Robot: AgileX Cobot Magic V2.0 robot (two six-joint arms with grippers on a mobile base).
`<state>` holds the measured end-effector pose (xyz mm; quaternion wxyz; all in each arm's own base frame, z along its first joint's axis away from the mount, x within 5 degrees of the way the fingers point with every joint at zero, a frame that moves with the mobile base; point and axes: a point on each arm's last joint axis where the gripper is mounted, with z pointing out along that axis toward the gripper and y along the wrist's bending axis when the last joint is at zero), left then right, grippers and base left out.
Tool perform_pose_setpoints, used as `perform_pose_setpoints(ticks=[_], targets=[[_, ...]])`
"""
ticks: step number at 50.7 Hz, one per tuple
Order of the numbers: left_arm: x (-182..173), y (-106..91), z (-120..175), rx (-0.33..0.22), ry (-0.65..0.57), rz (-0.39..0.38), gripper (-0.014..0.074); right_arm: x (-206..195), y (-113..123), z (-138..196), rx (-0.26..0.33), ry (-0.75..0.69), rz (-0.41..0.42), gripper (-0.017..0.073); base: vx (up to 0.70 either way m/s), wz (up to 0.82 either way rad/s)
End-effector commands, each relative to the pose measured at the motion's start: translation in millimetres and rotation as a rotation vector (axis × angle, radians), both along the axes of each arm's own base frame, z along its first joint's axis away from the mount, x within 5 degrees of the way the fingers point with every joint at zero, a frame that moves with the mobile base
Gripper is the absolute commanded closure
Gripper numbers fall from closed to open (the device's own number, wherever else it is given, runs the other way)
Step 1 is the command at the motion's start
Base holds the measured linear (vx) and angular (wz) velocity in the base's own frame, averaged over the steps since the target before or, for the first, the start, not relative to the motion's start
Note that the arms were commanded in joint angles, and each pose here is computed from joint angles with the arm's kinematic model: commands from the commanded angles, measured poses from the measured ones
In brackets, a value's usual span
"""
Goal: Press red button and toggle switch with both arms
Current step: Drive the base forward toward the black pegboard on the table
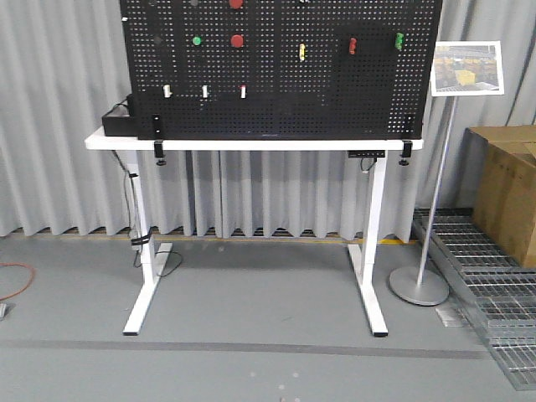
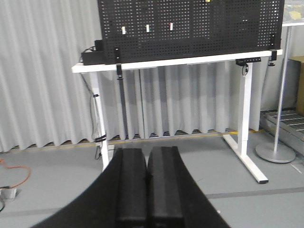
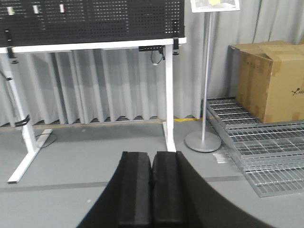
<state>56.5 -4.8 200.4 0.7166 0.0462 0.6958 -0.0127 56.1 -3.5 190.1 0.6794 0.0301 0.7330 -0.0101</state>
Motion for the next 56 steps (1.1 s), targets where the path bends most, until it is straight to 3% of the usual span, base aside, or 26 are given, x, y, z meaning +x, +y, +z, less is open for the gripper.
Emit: perform_pose_setpoints(ticks=[1,56], targets=[[-0.2,0.2,-3.3,-0.013,-0.06,0.002,0.0592,-0.1,0.0,4.3,-0.017,-0.082,-0.002,0.0562,0.29,-0.15],[-0.2,0.2,-3.3,-0.013,-0.06,0.002,0.0592,-0.1,0.0,4.3,-0.017,-0.082,-0.002,0.0562,0.43,0.0]])
